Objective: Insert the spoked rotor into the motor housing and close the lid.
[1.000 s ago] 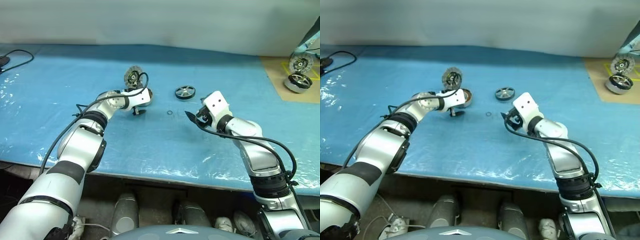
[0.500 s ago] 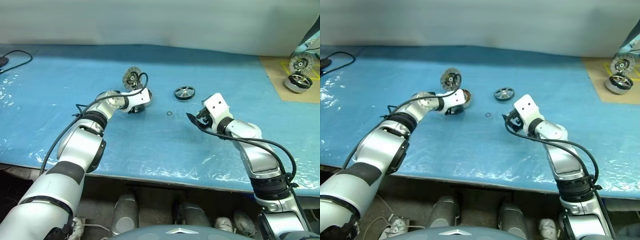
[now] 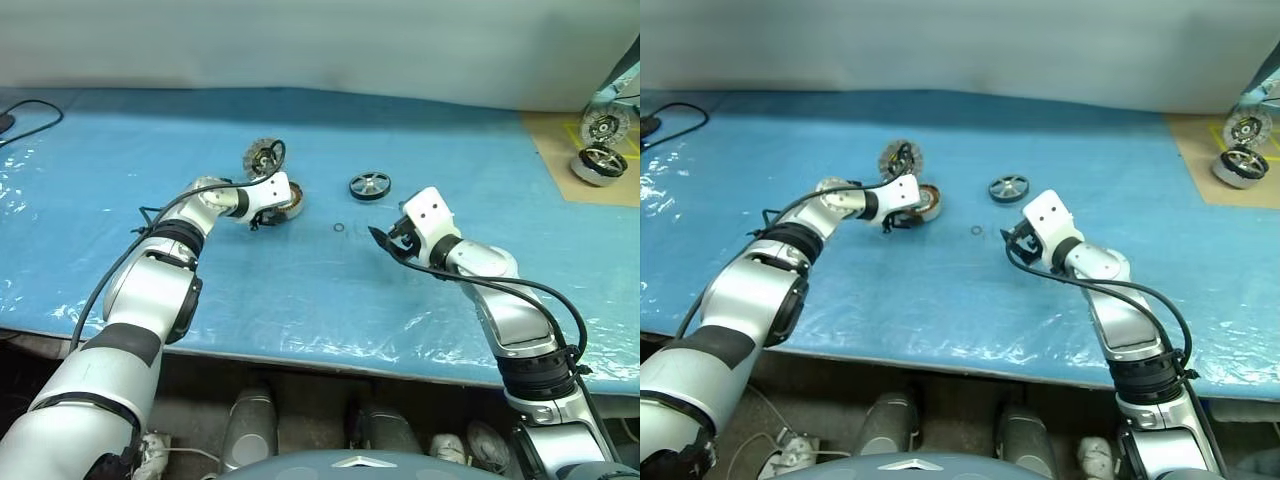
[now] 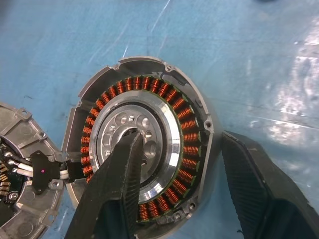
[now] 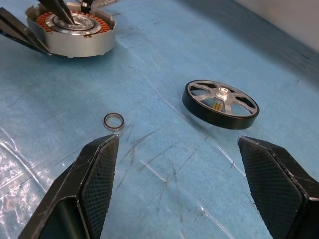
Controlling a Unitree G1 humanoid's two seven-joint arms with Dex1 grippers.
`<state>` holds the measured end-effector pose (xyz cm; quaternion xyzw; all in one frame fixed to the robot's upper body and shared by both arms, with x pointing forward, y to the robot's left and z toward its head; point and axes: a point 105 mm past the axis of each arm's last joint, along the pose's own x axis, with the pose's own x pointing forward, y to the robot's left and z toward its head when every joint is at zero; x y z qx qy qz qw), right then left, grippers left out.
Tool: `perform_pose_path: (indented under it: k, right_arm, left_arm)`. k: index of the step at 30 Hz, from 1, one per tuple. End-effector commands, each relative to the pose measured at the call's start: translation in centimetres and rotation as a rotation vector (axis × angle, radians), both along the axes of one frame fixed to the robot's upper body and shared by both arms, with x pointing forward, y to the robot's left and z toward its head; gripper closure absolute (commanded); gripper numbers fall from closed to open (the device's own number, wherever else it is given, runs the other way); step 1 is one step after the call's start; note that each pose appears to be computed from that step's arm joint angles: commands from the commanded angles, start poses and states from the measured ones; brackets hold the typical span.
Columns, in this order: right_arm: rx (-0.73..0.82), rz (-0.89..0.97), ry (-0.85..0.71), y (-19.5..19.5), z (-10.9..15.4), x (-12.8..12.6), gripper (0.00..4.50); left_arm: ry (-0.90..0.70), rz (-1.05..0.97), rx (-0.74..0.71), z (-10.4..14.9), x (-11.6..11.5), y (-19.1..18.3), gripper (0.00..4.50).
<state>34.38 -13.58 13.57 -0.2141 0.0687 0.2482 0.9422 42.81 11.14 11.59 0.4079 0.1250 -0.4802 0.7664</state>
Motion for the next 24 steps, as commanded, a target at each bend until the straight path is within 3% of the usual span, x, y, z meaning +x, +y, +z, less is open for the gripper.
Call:
perform_pose_path:
  k: [1,9,16,19,21,24]
  right_arm:
    - [0.011,0.022,-0.063,0.6,1.6,0.0,0.49]
    - [0.020,0.035,-0.063,1.0,1.5,0.3,0.49]
    - [0.024,0.041,-0.060,1.2,1.2,0.4,0.49]
    - [0.024,0.046,-0.058,1.3,1.2,0.4,0.49]
    - [0.024,0.047,-0.057,1.3,1.2,0.4,0.49]
    - [0.022,0.051,-0.048,1.4,0.9,0.3,0.49]
  left_arm:
    - [0.124,-0.049,0.050,-2.6,-1.7,1.2,2.45]
    - [0.188,-0.253,0.132,-3.0,-4.1,2.0,2.45]
    - [0.140,-0.414,0.058,-4.3,-6.1,-1.5,2.45]
    - [0.189,-0.423,0.025,-4.8,-7.2,-3.0,2.45]
    - [0.221,-0.349,0.081,-5.6,-7.3,-3.1,2.45]
    - [0.262,-0.442,0.066,-4.5,-9.6,-4.6,2.45]
